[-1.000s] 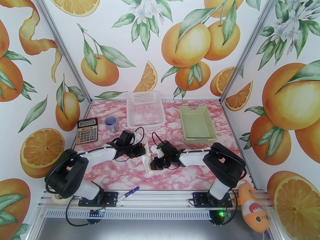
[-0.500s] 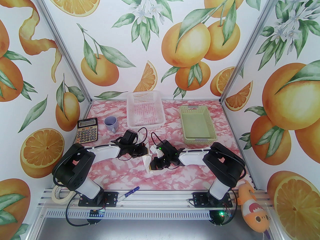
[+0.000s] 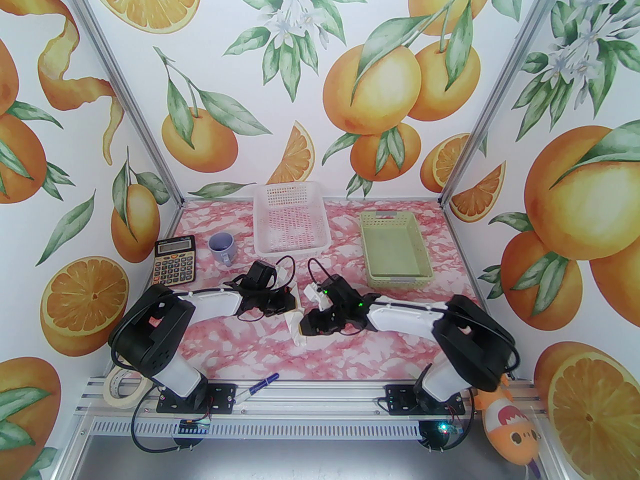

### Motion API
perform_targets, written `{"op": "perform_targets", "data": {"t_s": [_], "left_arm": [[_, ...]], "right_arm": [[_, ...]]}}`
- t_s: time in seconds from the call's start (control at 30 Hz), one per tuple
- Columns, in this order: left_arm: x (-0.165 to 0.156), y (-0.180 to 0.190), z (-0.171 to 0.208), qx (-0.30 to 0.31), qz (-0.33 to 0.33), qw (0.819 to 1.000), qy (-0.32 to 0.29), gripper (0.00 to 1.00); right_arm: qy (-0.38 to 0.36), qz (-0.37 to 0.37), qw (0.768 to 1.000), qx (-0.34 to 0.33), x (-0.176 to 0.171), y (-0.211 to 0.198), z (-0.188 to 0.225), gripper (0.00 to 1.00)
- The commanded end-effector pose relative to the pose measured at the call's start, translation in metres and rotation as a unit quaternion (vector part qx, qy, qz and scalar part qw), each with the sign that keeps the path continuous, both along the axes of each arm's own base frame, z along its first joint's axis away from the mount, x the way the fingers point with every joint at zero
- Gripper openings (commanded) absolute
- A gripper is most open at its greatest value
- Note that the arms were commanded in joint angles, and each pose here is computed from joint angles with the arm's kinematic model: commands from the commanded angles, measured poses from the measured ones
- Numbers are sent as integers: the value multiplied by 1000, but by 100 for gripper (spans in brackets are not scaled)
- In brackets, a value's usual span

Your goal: Place the utensils on the paper napkin and roll it up

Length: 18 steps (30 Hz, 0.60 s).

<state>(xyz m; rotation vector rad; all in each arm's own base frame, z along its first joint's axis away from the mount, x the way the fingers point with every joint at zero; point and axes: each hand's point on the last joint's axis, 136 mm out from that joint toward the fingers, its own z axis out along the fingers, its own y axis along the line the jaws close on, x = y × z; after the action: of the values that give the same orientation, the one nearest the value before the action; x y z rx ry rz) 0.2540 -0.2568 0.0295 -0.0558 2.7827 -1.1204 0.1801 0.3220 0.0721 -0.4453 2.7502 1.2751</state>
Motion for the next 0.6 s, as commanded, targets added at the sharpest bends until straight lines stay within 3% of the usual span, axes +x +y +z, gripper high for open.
{"op": "perform_targets", "data": {"t_s": [0.0,0.27,0.57], "left_arm": [[1,1,-3,3,1,1000,-6,1],[1,0,-1,2,-1,1000,-8,1],[1,1,0,2,-1,1000,-10,1]], "right_arm": [[-8,-17,1000,-9,11,-1,5,42],[-2,-15,1000,-24,20,22,-8,50],[14,-11,998,-66,10,17,-29,38]]}}
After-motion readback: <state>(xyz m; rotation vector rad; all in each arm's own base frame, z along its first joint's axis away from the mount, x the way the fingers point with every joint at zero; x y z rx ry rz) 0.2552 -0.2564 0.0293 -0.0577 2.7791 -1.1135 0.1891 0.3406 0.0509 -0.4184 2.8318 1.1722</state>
